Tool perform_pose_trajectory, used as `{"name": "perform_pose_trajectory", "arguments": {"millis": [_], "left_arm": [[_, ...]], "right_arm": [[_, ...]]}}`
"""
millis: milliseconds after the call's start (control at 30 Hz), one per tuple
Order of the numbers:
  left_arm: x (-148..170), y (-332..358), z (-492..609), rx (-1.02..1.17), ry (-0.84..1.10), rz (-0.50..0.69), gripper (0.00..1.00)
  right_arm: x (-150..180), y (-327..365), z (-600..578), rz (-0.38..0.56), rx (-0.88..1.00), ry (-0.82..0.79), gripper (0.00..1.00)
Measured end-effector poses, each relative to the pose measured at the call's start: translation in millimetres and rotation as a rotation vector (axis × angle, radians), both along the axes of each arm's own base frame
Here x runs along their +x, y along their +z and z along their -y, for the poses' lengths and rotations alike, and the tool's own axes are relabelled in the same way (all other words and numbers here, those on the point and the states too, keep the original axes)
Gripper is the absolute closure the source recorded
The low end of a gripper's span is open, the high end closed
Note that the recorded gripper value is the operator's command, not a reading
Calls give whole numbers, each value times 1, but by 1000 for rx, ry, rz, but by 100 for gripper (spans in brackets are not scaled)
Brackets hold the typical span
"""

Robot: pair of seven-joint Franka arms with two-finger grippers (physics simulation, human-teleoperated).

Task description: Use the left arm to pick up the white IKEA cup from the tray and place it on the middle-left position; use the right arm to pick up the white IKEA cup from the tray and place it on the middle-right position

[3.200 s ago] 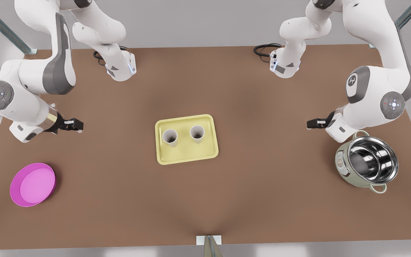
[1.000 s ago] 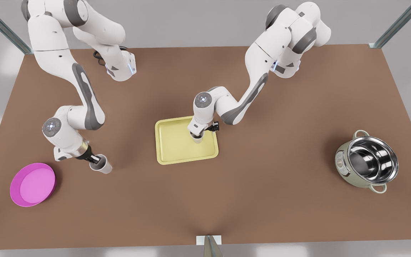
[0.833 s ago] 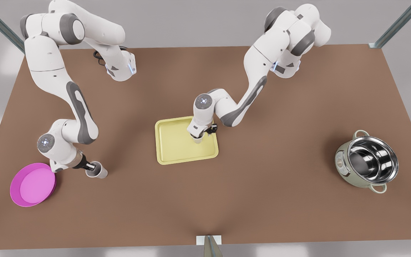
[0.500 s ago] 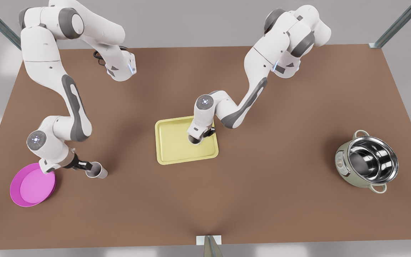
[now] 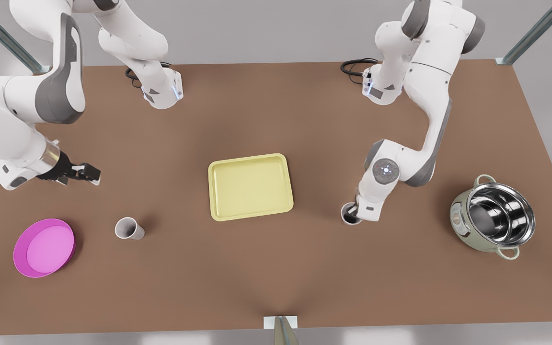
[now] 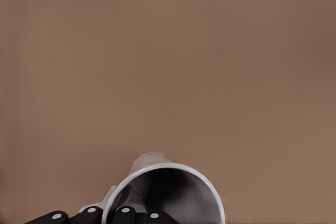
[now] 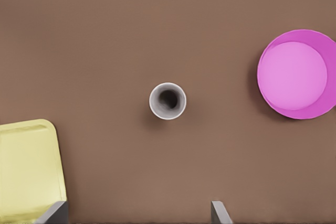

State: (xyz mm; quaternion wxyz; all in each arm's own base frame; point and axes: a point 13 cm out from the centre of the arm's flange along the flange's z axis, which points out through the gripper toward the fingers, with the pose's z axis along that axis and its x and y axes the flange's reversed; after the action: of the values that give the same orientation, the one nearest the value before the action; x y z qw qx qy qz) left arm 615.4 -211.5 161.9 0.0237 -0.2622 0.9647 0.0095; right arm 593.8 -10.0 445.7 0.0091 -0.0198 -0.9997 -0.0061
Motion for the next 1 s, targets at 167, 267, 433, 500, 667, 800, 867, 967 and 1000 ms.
{"name": "perform_pose_trajectory", "arguments": {"millis": [167,267,433,500,667,800,867,967,1000], "left_arm": [[-22,-23,-74,-3,-54,-13,82],[-16,-26,-90,-11,-113,7,82],[-6,-41,-101,-29,-207,45,82],[-3,-45,-99,-37,-242,61,82],[5,-53,-94,-55,-308,96,78],[12,-51,-93,-58,-356,123,0],[15,-48,-93,-59,-379,133,0],[21,-21,-93,-45,-417,160,0],[28,21,-92,-26,-436,190,0]], "right_arm": [[-8,2,4,-38,-4,-3,0],[-11,4,6,-47,-4,-6,0],[-14,4,8,-59,-3,-9,0],[-14,4,8,-61,-3,-9,0],[-15,4,13,-63,-4,-18,0],[-15,4,13,-64,-4,-20,0],[-15,4,12,-64,-3,-19,0],[-14,7,12,-56,-3,-21,0],[-13,10,12,-51,-3,-22,0]]}}
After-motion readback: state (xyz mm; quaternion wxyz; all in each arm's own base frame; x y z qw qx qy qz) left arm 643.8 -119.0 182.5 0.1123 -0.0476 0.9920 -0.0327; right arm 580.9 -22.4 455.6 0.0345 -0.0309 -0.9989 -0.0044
